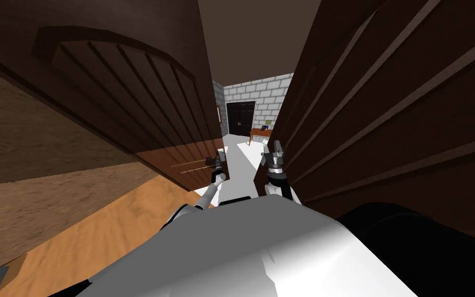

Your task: Push the door open

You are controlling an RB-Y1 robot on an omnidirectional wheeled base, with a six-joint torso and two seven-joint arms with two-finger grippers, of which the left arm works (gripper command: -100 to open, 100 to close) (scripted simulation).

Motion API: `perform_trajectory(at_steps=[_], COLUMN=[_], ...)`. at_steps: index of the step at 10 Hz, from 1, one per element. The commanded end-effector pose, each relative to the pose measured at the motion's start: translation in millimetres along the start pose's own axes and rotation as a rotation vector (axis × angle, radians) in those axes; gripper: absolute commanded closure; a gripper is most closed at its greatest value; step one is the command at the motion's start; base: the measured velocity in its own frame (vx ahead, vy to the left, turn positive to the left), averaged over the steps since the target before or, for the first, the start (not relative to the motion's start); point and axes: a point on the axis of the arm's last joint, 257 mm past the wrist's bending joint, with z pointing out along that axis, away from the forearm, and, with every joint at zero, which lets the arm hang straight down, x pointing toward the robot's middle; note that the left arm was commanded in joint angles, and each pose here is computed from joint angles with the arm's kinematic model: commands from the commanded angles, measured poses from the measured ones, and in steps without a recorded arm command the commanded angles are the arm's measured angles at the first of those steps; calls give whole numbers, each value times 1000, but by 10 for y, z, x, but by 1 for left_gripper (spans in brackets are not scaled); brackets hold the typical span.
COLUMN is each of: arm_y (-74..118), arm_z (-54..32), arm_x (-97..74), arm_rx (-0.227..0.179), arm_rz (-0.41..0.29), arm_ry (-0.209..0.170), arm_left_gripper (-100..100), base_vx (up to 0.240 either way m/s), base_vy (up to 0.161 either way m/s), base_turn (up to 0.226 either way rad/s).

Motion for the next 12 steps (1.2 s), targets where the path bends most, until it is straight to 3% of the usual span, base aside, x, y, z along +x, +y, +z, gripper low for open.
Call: perform_trajectory(at_steps=[1, 3, 5, 7, 9, 11, 12], arm_y=[5, 12, 8, 6, 10, 19, 28], arm_z=[-24, -27, 41, 62, 55, 10, 15], arm_x=[78, 102, -165, -253, -228, -54, -115], arm_rx=[-9, -11, 1, 5, 4, -5, -2], arm_rz=[-16, -20, 17, 26, 14, -21, -10], arm_ry=[-10, -10, -31, -39, -40, -31, -34], arm_left_gripper=[-100, -100, -100, -100, -100, -100, -100], base_vx=[-95, -65, 131, 222, 248, 214, 85], base_vy=[-4, -24, 29, 9, 24, 7, 0], base_turn=[-65, -44, -22, -18, -32, -25, -3])
